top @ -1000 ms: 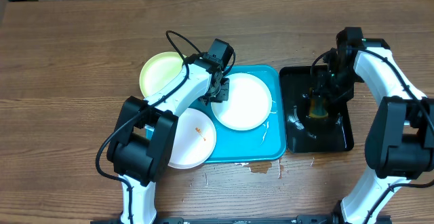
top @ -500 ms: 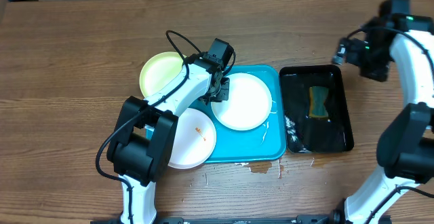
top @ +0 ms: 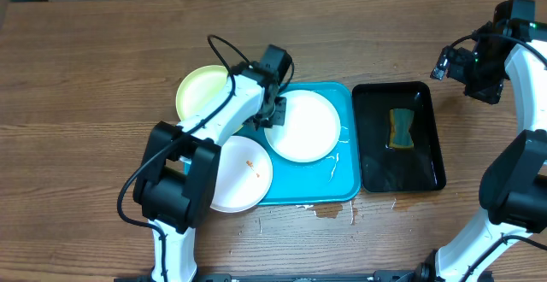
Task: Clean dirty plates on tray and stack at the side
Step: 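Lift the white plate with the left gripper and swing it over the tray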
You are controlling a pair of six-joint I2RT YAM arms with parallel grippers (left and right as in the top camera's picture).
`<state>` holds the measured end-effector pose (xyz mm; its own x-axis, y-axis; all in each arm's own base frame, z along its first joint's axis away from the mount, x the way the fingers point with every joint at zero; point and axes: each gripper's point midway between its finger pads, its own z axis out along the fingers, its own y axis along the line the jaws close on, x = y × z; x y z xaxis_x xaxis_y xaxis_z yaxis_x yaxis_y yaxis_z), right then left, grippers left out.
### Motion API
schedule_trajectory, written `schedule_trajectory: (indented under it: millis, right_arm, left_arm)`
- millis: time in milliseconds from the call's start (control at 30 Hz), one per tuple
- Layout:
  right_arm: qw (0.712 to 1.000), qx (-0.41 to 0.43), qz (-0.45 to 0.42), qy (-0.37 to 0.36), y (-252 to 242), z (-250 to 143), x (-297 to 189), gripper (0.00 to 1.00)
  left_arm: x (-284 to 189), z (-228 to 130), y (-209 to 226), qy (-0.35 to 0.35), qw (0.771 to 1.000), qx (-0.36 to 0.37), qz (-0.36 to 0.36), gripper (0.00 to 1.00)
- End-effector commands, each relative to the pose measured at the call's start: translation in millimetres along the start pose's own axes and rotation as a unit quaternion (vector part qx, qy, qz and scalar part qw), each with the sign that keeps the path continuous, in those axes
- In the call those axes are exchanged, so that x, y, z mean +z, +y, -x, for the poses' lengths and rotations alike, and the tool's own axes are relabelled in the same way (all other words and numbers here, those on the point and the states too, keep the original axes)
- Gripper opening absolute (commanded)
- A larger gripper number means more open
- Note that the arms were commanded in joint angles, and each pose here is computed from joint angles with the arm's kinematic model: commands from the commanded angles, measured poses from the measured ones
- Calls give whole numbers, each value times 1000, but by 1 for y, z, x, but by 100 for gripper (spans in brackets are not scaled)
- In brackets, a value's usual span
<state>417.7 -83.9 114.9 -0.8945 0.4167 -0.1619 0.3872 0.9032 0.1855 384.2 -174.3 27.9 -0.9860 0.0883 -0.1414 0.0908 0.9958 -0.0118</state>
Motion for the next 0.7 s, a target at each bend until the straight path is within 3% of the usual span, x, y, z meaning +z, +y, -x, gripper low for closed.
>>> schedule_trajectory:
  millis: [0,667]
  right_arm:
    - [1000,-2,3,-24,3,7,-14,100]
    - [1000,-2,3,-25,3,8,-14,100]
  left_arm:
    - [-33,28,8,-36,999,16,0,4]
    - [-121,78,-8,-117,991,67,-21,4]
